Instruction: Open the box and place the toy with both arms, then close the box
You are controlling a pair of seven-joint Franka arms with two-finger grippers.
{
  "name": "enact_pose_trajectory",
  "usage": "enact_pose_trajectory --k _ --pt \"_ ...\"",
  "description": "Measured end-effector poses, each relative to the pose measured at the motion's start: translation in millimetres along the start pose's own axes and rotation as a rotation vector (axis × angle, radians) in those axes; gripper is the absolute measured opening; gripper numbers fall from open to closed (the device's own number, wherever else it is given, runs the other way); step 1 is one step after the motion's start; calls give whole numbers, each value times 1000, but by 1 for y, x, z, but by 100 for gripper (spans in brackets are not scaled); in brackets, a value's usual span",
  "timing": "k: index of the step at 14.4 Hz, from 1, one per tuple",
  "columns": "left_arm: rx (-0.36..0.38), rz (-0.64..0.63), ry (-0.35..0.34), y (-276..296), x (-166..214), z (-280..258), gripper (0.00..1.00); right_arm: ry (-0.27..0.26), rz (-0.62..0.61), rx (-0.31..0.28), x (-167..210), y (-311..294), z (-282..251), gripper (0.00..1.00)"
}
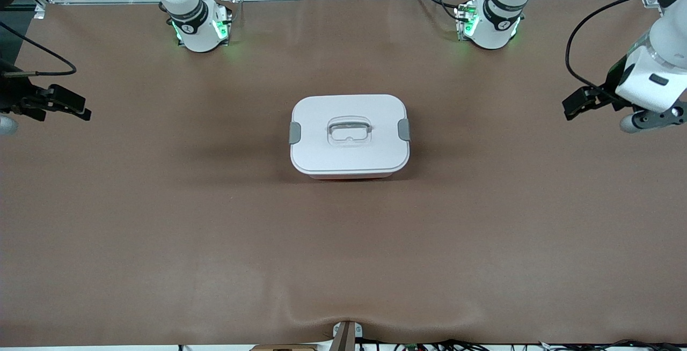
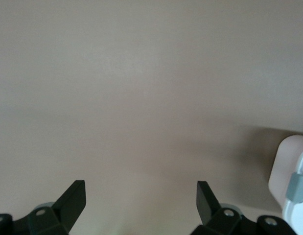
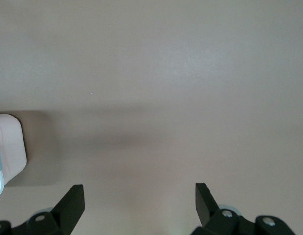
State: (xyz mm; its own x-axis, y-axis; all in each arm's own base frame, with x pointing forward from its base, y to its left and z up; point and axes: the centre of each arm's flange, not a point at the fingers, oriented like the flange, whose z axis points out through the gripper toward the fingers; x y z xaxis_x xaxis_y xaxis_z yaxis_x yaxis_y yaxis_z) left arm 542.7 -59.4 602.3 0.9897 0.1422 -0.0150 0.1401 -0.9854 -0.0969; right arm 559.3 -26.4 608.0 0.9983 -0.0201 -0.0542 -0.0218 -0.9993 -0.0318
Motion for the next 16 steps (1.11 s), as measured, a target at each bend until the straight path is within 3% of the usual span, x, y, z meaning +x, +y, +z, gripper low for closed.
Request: enact_pose_trajectory --k 6,16 --pt "-10 39 9 -6 -5 -6 100 15 20 -10 -5 15 -19 100" --pt "-12 104 18 -11 -4 -15 100 -11 -1 -19 -8 23 -19 100"
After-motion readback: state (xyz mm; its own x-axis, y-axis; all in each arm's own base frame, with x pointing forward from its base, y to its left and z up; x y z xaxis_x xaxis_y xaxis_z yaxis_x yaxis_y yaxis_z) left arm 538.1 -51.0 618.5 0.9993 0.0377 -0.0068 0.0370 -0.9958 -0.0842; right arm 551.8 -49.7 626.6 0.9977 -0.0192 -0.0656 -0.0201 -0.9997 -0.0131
